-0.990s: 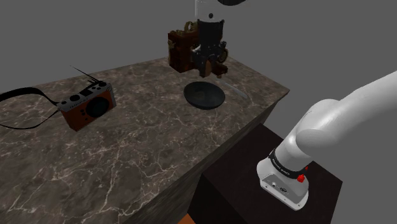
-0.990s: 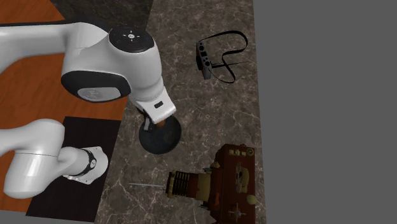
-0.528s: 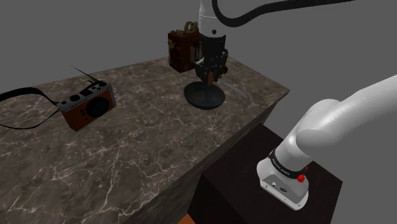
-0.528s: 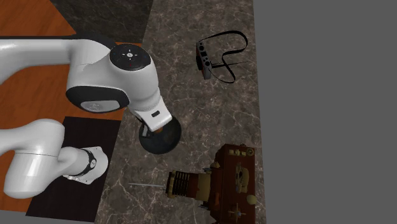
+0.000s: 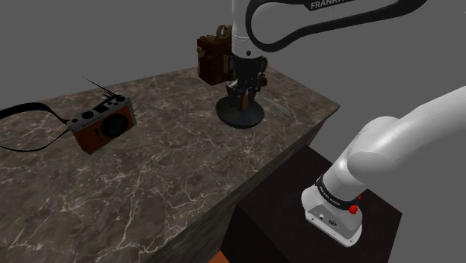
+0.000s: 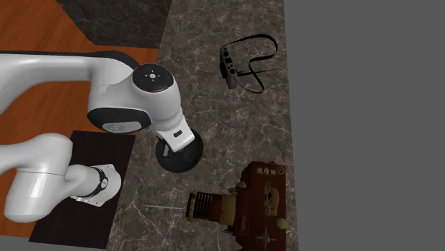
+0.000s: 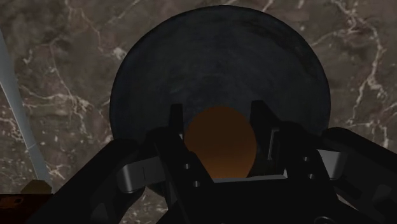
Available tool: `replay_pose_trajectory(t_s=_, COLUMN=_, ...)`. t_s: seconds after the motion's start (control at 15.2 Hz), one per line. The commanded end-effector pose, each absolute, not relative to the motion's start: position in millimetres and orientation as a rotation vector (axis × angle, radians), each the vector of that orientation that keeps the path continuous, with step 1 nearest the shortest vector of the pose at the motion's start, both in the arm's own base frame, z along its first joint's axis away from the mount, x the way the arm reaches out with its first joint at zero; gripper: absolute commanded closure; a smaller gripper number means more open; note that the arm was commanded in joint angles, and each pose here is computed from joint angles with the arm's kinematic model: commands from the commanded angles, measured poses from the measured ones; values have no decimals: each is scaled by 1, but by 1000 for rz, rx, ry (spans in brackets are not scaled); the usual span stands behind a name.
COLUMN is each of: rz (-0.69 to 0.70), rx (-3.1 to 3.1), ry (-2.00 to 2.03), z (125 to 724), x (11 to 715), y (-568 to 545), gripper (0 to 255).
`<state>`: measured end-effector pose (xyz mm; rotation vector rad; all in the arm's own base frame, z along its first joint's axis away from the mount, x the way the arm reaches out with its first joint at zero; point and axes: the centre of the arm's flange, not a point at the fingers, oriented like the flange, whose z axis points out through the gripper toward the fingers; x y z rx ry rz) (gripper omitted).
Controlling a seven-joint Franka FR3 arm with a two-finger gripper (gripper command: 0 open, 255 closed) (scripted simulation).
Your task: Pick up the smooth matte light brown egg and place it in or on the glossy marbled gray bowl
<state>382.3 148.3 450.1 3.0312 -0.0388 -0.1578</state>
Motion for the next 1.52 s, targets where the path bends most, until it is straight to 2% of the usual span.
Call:
replay_pose_trajectory(t_s=0.0, rz=-157, rx=3031, ry=-39, z=449, x=382, y=148, gripper=255)
replay_pose_trajectory(t_s=0.33, rz=-157, rx=3031, ry=-39, z=449, x=382, y=148, gripper=255)
replay_pose_trajectory(t_s=0.4, rz=-157, rx=3031, ry=-39, z=449, x=382, y=148, gripper=0)
replay_pose_trajectory(t_s=0.73, rz=-157, rx=3031, ry=-39, z=449, x=382, y=148, gripper=0)
replay_pose_trajectory(t_s=0.99, rz=-157, rx=3031, ry=-39, z=498, x=388, y=154, gripper=0)
replay_pose_trajectory(t_s=1.45, rz=-157, rx=3031, ry=-39, z=498, x=388, y=154, gripper=0)
